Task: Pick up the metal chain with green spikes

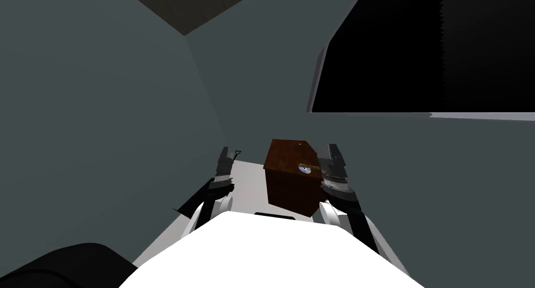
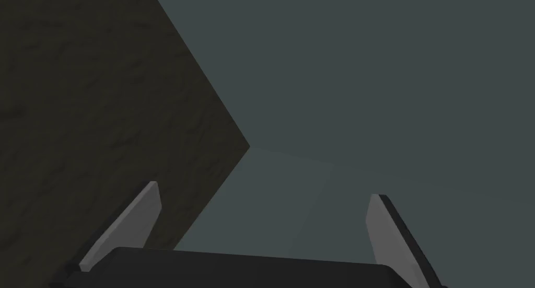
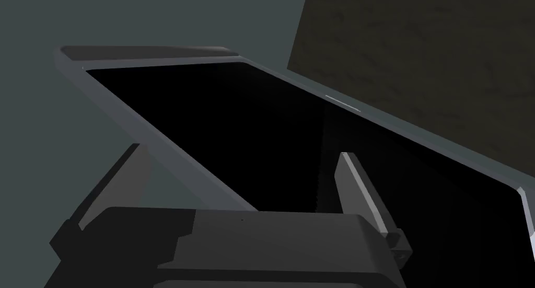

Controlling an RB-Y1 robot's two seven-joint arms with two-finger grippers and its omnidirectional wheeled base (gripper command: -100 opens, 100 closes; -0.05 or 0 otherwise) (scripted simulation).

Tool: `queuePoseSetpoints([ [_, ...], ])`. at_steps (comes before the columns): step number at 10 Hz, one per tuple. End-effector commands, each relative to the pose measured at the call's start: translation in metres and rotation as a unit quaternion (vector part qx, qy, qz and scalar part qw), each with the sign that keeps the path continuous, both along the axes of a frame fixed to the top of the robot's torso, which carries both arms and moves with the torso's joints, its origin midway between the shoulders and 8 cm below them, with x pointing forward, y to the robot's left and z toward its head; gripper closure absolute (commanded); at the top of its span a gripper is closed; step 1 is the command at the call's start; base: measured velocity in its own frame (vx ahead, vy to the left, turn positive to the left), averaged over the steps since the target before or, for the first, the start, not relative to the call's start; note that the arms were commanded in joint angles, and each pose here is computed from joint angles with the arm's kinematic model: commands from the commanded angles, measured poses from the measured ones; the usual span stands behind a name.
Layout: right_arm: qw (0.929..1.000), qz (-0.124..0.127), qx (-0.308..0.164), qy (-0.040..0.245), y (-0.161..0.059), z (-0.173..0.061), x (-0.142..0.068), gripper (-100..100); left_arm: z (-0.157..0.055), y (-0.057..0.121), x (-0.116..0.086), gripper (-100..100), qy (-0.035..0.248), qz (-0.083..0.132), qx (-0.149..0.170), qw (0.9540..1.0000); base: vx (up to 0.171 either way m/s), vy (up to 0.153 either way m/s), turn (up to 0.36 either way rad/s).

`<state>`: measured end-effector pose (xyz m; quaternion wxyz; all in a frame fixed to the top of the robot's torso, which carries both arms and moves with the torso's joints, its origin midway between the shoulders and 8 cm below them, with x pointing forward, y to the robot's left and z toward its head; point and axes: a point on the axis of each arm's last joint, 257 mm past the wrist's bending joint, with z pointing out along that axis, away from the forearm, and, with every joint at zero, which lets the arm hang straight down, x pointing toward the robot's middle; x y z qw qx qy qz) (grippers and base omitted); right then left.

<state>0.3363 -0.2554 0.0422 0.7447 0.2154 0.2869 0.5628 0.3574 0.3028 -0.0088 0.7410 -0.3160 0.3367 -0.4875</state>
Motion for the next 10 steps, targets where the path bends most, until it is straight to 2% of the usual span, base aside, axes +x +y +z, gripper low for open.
queuePoseSetpoints([
  [1, 0.9998, 0.003, -0.019, 0.009, 0.003, -0.006, 0.003, -100, 0.000, 0.000, 0.000, 0, 0.000, 0.000, 0.000, 1.0000, 0.000, 0.000, 0.000],
  [3, 0.9980, 0.006, -0.057, 0.027, 0.007, -0.020, 0.009, -100, 0.000, 0.000, 0.000, 0, 0.000, 0.000, 0.000, 1.0000, -0.005, 0.016, 0.004],
  [5, 0.9932, 0.005, -0.104, 0.051, 0.008, -0.041, 0.016, -100, 0.000, 0.000, 0.000, 0, 0.000, 0.000, 0.000, 1.0000, -0.015, 0.025, 0.000],
  [6, 0.9926, 0.007, -0.110, 0.052, 0.009, -0.041, 0.016, -100, 0.000, 0.000, 0.000, 0, 0.000, 0.000, 0.000, 1.0000, -0.015, 0.024, -0.001],
  [8, 0.9831, 0.004, -0.165, 0.079, 0.008, -0.066, 0.024, -100, 0.000, 0.000, 0.000, 0, 0.000, 0.000, 0.000, 1.0000, -0.015, 0.031, -0.003],
  [9, 0.9812, 0.008, -0.175, 0.080, 0.009, -0.067, 0.024, -100, 0.000, 0.000, 0.000, 0, 0.000, 0.000, 0.000, 1.0000, -0.017, 0.030, -0.008],
  [10, 0.9744, 0.005, -0.204, 0.094, 0.006, -0.081, 0.027, -100, 0.000, 0.000, 0.000, 0, 0.000, 0.000, 0.000, 1.0000, -0.018, 0.027, -0.003],
])
